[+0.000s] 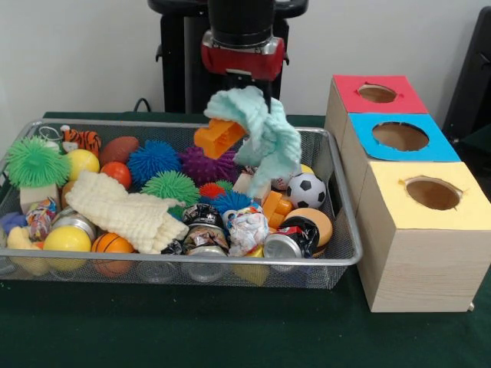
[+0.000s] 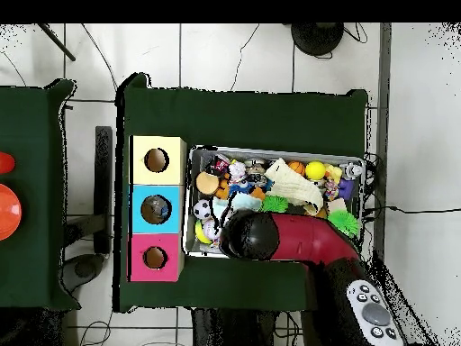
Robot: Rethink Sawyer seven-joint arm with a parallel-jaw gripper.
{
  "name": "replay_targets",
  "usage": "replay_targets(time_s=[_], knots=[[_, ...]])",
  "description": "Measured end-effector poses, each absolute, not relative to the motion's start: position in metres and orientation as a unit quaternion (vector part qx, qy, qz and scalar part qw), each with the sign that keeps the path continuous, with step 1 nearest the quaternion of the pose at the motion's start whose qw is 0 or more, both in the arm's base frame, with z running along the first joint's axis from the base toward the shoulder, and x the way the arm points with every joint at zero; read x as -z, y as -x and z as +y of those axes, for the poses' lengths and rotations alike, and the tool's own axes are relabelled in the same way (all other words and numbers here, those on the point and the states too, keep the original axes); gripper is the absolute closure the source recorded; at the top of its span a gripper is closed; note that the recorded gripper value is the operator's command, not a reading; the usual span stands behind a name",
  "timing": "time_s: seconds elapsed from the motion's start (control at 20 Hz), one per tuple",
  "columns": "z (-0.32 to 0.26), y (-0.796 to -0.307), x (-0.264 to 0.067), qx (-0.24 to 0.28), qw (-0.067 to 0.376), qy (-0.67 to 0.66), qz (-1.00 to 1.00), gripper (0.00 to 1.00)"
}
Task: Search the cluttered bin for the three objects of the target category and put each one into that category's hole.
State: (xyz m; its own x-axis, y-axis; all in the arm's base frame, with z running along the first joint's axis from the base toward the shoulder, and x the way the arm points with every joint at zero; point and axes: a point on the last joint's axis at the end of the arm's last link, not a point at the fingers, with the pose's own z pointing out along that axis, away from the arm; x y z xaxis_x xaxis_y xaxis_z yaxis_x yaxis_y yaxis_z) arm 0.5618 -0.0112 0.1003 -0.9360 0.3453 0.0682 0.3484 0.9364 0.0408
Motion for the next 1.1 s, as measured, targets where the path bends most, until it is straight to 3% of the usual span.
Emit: replay_targets(time_s=[0.15, 0.2, 1.1], knots=[[0.006, -0.559, -0.091, 0.031, 0.043, 0.172, -0.984, 1.00], [0.015, -0.555, -0.083, 0.031, 0.050, 0.166, -0.984, 0.00], [0.011, -0.552, -0.071, 0.028, 0.042, 0.172, -0.984, 0.00]])
